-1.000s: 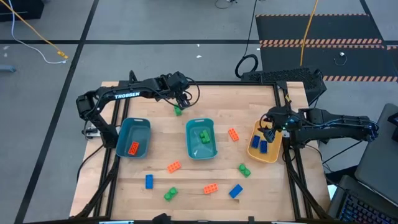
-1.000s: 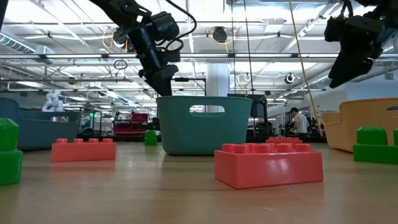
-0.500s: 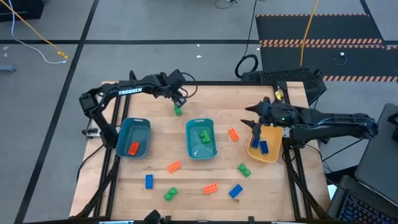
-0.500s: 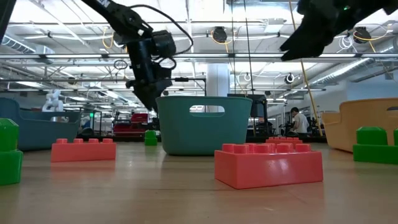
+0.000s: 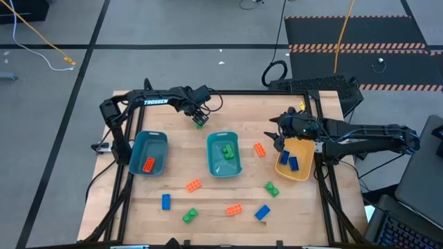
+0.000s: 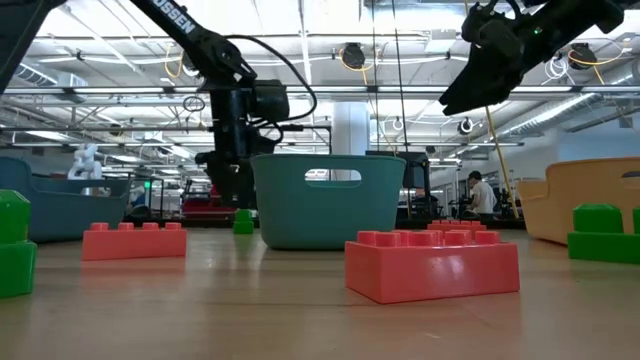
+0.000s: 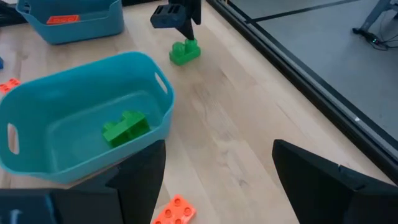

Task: Sort & place blocks by color
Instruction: Put the green game piece into the light blue bin, then put the orange game piece into the dark blue bin, then put the blue game piece into the yellow bin

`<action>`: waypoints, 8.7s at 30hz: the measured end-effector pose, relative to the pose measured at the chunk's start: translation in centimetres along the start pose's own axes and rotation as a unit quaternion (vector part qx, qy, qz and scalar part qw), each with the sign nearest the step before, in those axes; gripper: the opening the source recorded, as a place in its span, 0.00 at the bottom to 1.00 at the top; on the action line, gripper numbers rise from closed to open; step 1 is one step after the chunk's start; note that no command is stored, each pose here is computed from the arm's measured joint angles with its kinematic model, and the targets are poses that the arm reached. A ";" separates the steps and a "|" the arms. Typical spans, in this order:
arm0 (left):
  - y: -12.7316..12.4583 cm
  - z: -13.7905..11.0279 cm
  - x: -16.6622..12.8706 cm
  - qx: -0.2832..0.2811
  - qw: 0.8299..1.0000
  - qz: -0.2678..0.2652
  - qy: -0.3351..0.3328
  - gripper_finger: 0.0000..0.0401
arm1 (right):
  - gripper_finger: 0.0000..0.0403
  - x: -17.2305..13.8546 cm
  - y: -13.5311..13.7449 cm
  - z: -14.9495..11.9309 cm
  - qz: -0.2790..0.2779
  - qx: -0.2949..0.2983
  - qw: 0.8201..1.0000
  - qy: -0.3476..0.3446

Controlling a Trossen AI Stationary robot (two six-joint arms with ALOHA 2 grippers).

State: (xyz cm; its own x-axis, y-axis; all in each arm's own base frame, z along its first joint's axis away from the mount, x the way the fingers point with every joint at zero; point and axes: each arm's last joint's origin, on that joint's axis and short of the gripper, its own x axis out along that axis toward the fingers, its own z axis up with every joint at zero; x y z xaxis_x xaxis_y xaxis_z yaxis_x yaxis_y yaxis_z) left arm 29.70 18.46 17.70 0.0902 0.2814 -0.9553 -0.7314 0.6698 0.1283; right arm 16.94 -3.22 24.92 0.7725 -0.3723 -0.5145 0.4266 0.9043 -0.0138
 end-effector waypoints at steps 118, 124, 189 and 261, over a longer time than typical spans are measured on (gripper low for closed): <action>-11.8 -3.0 -14.1 0.640 0.764 0.066 -0.053 0.16 | 0.72 -0.1 -0.1 -1.1 0.007 -0.027 0.998 0.056; -16.2 -5.1 -16.9 0.630 0.761 0.017 -0.151 0.16 | 0.72 -0.1 -0.1 -1.0 0.008 -0.031 0.998 0.053; -21.1 -18.9 -8.9 0.210 0.961 -0.165 0.077 0.63 | 0.72 -0.1 0.3 -0.3 0.051 0.021 0.998 0.023; -12.0 -12.6 -15.6 0.251 0.901 0.041 -0.351 0.78 | 0.72 1.1 2.6 3.0 0.101 -0.052 0.985 -0.128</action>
State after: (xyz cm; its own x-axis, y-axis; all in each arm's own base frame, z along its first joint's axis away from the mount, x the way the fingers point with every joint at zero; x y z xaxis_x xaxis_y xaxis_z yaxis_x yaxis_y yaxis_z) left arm 28.56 -2.60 27.69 0.5839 0.5913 -0.5562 -0.3723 0.8039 0.4638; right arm 20.32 -1.94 26.91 0.9352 -0.2117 -0.2837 0.2124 0.9768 -0.0287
